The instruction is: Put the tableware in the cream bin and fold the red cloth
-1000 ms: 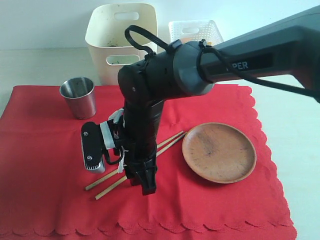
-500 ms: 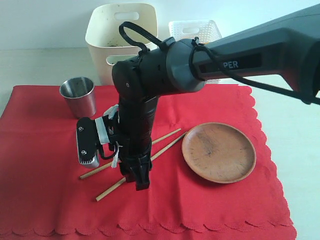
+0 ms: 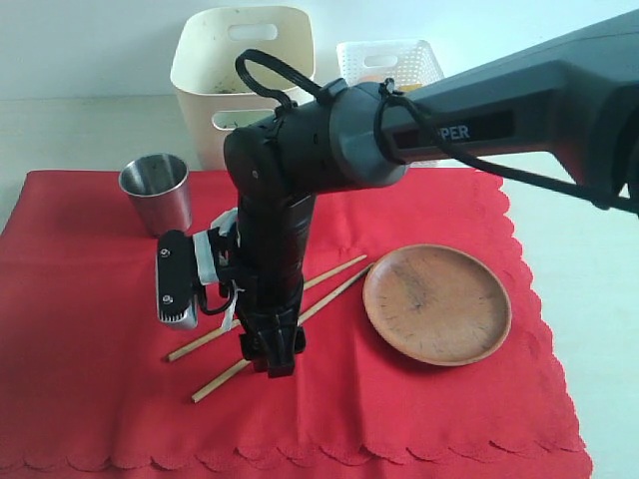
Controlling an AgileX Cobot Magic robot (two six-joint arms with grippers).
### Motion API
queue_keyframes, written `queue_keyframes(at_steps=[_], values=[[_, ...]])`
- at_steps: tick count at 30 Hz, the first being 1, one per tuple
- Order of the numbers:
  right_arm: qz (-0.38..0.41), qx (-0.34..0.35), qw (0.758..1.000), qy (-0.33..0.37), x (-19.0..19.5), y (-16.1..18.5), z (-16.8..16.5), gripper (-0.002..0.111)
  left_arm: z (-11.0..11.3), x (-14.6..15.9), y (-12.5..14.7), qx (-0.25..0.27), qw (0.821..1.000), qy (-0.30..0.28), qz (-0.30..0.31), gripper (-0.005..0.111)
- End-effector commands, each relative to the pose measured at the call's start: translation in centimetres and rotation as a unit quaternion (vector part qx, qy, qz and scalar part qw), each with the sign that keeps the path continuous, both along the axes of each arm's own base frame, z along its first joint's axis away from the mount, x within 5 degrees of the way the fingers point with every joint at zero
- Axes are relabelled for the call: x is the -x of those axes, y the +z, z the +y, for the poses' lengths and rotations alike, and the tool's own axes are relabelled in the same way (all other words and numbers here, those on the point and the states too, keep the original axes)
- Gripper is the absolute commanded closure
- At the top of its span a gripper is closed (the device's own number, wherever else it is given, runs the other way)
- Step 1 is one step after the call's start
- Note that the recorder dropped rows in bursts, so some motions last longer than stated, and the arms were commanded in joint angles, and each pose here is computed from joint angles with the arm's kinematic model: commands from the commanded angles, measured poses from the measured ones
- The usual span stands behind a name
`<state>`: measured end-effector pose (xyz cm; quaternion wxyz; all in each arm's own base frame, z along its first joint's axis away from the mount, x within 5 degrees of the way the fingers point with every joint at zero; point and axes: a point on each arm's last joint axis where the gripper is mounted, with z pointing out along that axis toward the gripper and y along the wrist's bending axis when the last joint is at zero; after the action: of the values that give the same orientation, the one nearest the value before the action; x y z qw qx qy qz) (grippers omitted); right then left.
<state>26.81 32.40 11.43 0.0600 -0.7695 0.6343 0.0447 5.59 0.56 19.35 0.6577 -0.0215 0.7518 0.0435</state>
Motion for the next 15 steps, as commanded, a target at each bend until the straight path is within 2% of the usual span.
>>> queue_keyframes(at_steps=[1, 3, 4, 10, 11, 13, 15], values=[[0.002, 0.019, 1.000, -0.004, -0.4, -0.7, -0.5, 0.035, 0.0, 0.0, 0.1, 0.003, 1.000, 0.000, -0.005, 0.107], [0.006, 0.025, 1.000, 0.002, -0.4, -0.7, -0.6, 0.041, 0.0, 0.0, 0.1, 0.003, 1.000, 0.000, -0.005, 0.107], [0.013, 0.033, 0.999, 0.016, -0.2, -0.7, -0.7, 0.053, 0.0, 0.0, 0.1, 0.003, 1.000, 0.000, -0.005, 0.107], [0.034, 0.058, 0.998, 0.023, 0.2, -0.7, -1.2, 0.090, 0.0, 0.0, 0.1, 0.003, 1.000, 0.000, -0.005, 0.107], [0.039, 0.067, 0.997, 0.029, 0.3, -0.7, -1.4, 0.099, 0.0, 0.0, 0.1, 0.003, 1.000, 0.000, -0.005, 0.107], [0.040, 0.078, 0.996, 0.034, 0.3, -0.7, -1.6, 0.108, 0.0, 0.0, 0.1, 0.003, 1.000, 0.000, -0.005, 0.107], [0.038, 0.078, 0.995, 0.043, 0.3, -0.6, -1.6, 0.108, 0.0, 0.0, 0.1, 0.003, 1.000, 0.000, -0.005, 0.107]])
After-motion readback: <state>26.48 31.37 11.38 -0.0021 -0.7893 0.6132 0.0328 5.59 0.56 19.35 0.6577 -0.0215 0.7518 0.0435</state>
